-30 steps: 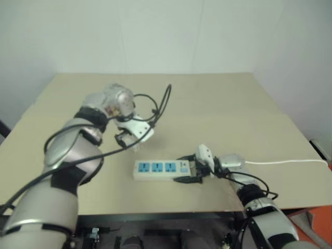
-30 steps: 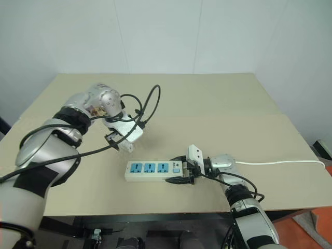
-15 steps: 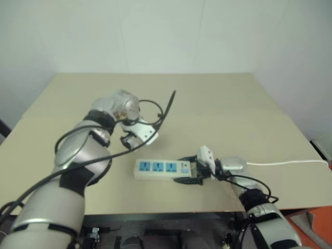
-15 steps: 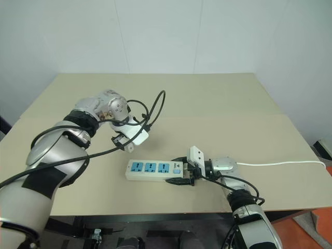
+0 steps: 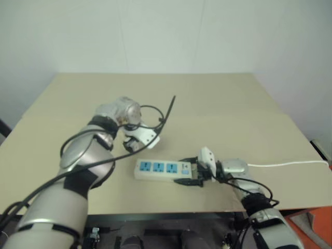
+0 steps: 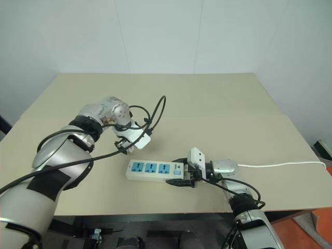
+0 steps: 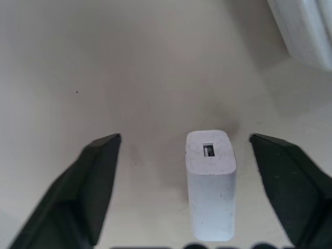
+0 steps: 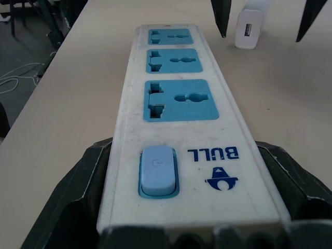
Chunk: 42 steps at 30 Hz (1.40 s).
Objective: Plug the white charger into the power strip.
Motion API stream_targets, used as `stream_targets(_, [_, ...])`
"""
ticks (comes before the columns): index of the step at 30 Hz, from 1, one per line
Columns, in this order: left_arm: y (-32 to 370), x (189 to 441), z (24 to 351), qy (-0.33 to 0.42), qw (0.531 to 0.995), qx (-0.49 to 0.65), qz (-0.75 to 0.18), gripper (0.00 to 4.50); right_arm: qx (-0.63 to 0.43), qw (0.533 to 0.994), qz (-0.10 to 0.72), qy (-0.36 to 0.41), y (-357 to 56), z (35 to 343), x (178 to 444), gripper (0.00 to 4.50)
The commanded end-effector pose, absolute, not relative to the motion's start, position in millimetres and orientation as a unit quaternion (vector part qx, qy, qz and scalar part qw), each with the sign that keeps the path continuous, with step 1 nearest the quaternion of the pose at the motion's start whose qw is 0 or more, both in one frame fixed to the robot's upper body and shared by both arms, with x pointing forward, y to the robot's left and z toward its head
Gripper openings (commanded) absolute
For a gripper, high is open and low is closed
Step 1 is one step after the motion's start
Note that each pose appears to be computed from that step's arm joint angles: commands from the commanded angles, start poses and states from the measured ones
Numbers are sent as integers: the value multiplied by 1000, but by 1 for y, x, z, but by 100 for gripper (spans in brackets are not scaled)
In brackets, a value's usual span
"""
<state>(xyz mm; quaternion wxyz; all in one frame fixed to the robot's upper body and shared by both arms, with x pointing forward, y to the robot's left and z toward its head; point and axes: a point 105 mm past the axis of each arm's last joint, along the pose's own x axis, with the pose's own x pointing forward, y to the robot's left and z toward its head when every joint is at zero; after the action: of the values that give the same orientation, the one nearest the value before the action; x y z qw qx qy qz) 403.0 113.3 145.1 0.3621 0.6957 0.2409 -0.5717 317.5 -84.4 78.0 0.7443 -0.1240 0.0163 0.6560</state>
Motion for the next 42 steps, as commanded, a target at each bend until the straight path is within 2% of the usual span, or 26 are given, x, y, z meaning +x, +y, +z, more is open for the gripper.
stream_targets(1, [113, 404, 148, 237, 367, 696, -569, 296, -121, 750, 650, 26, -90, 74, 315, 342])
stream_targets(7, [119, 404, 148, 249, 364, 695, -567, 105, -124, 757, 641, 25, -91, 74, 318, 342])
stream_targets(8, [120, 403, 148, 251, 364, 695, -568, 95, -124, 758, 640, 25, -92, 74, 319, 342])
stream_targets(15, [123, 401, 151, 249, 369, 684, -577, 95, -125, 760, 637, 24, -91, 74, 320, 342])
stream_targets(18, [122, 401, 164, 231, 381, 681, -582, 95, -125, 761, 636, 24, -91, 74, 321, 342])
stream_targets(22, [112, 404, 211, 156, 465, 650, -581, 95, -128, 755, 643, 26, -91, 74, 320, 342])
stream_targets(25, [105, 401, 241, 94, 550, 576, -597, 95, -128, 753, 645, 25, -89, 75, 321, 342])
stream_targets(27, [102, 396, 261, 25, 607, 498, -620, 95, -128, 751, 648, 24, -87, 75, 323, 342])
stream_targets(30, [101, 388, 278, -46, 649, 405, -642, 95, -128, 747, 651, 24, -85, 74, 324, 342])
stream_targets(32, [105, 377, 295, -111, 686, 285, -660, 95, -127, 743, 656, 26, -83, 73, 324, 342])
stream_targets(37, [118, 349, 303, -135, 693, 129, -696, 95, -129, 740, 660, 27, -81, 72, 326, 342])
stream_targets(39, [118, 344, 299, -123, 704, 82, -694, 95, -129, 739, 660, 25, -81, 72, 327, 342])
stream_targets(42, [115, 335, 277, -102, 707, 45, -698, 95, -129, 739, 661, 24, -79, 72, 327, 342])
